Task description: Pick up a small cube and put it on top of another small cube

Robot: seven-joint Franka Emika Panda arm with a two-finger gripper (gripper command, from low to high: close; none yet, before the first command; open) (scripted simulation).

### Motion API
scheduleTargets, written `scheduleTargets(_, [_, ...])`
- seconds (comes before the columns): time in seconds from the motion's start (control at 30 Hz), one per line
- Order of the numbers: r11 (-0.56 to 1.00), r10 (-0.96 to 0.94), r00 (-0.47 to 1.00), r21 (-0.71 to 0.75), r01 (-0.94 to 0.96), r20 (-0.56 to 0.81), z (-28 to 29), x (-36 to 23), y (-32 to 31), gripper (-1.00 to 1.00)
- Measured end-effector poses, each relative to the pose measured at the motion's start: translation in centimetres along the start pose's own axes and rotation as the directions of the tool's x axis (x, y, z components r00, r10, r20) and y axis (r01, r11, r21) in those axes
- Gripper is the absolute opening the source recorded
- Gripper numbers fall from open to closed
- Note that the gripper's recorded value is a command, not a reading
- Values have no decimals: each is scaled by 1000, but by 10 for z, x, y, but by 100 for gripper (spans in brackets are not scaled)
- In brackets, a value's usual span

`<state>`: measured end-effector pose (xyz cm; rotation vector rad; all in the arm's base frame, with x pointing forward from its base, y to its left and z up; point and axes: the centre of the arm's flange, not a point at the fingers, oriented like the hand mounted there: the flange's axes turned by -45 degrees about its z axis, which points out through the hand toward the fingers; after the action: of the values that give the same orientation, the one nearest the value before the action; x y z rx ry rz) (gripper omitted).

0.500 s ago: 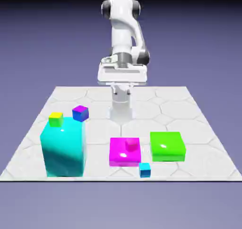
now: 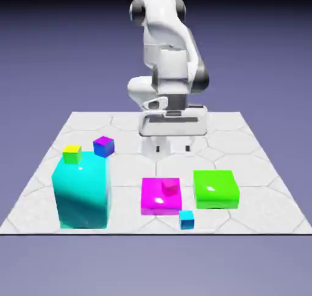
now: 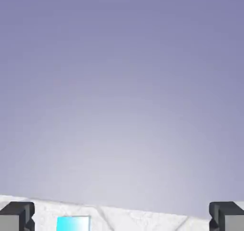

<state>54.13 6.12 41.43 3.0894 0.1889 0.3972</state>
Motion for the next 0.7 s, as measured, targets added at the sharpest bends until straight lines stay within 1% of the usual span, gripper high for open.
scheduleTargets(0.33, [1000, -26, 946, 17, 21, 323, 75, 54, -29, 0])
scheduleTargets(0.7, [999, -40, 772, 35, 23, 635, 165, 78, -55, 0])
